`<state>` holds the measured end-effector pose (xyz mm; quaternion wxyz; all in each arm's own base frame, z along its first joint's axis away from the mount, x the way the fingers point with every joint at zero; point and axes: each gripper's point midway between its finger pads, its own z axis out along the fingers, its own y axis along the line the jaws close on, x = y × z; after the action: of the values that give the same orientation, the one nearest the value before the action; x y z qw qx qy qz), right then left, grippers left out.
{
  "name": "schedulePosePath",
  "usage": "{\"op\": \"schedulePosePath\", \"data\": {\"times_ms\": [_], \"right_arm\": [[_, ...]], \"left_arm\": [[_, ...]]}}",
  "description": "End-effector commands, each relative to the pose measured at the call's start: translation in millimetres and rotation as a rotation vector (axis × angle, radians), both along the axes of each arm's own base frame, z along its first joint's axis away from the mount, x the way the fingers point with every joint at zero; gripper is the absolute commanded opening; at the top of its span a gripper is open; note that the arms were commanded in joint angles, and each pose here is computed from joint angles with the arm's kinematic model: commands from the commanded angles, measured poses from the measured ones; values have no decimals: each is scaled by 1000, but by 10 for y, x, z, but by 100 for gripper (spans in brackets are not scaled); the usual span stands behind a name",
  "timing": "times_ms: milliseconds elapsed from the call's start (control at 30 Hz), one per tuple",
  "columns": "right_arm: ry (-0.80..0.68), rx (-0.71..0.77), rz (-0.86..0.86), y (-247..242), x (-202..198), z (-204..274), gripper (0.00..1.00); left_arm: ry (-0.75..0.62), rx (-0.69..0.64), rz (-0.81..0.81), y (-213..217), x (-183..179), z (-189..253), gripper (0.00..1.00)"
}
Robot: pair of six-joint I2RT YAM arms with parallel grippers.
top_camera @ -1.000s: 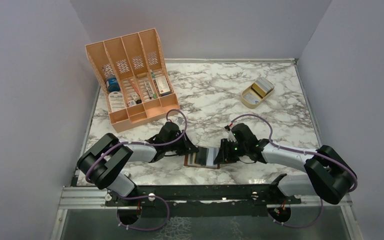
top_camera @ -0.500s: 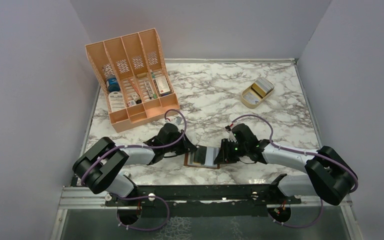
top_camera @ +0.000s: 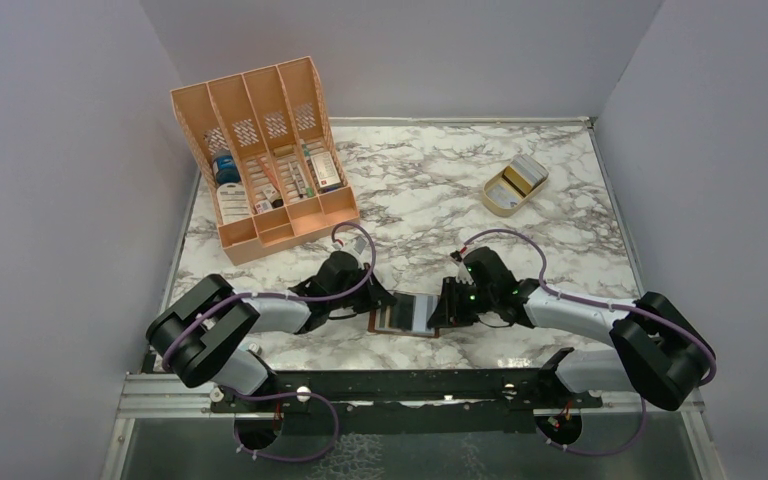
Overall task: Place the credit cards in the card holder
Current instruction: Insert the credit card into the card holder.
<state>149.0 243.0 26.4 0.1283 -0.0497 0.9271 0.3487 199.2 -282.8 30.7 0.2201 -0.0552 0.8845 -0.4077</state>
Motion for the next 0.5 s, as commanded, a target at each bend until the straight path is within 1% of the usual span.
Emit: {"op": "schedulePosePath", "data": {"times_ms": [0, 267, 467], "right_arm": [[-32, 41, -9, 78, 56, 64, 25], [-31, 61, -13, 101, 58, 109, 25], [-44, 55, -25, 91, 85, 148, 29]], "left_arm": [[-3, 14, 15, 9, -4, -66, 0], [14, -36, 38, -61, -6, -2, 0], [18, -59, 34, -78, -43, 35, 0]]}}
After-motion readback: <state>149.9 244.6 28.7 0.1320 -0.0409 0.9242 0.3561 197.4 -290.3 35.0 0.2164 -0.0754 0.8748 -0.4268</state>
